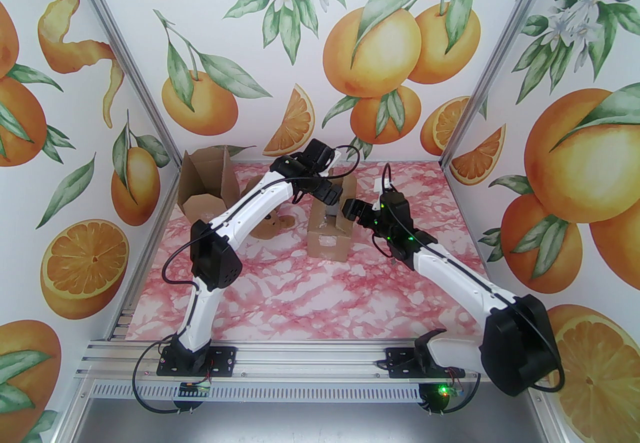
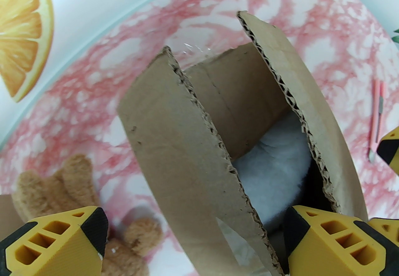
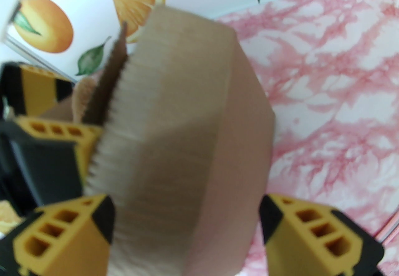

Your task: Unpack the express box

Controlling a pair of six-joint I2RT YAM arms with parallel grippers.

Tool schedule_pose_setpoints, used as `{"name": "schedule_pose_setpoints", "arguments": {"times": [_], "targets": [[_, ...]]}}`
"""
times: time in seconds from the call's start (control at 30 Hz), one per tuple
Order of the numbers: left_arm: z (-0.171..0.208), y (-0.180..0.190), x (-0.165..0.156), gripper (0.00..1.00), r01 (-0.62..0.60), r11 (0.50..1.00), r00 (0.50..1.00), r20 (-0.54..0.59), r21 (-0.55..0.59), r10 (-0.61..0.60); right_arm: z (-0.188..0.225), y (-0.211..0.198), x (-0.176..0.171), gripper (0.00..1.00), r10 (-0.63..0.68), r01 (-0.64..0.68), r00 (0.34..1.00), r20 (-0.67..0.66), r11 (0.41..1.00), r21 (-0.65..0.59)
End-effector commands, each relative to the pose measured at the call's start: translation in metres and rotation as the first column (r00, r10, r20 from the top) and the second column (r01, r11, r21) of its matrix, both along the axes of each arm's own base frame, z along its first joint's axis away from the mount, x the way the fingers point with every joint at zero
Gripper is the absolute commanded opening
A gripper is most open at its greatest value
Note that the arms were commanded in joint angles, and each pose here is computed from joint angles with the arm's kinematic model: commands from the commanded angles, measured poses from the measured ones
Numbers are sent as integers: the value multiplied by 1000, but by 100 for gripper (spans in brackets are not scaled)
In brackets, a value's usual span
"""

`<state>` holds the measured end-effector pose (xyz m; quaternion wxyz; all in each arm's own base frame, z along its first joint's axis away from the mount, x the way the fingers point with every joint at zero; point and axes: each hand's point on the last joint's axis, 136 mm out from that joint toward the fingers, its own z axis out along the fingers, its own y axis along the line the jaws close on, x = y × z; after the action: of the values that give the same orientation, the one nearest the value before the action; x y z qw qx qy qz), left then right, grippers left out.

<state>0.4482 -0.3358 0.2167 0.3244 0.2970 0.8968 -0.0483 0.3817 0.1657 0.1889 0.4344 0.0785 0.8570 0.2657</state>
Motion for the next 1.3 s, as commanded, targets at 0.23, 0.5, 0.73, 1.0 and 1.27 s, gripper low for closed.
{"name": "schedule_pose_setpoints", "arguments": {"times": [0.23, 0.5, 0.73, 1.0, 1.27], "targets": [[18, 19, 9, 85, -50, 998, 997, 61, 49, 47, -5, 0, 8, 82, -43, 42, 999, -28, 998, -40], [30, 28, 12, 68, -59, 998, 996, 63, 17, 58, -12, -1, 7, 82, -58, 55, 997, -53, 997, -58], [40, 39, 18, 43, -71, 996, 996, 43, -52, 73, -13, -2, 9, 82, -68, 63, 995, -68, 995, -74], [50, 52, 23, 18, -64, 989, 998, 8, -130, 66, -1, -3, 14, 83, -71, 65, 996, -56, 993, -101], [66, 47, 23, 2, -64, 960, 998, -29, -271, 58, 39, -1, 20, 83, -125, 118, 989, -83, 989, -92]]}}
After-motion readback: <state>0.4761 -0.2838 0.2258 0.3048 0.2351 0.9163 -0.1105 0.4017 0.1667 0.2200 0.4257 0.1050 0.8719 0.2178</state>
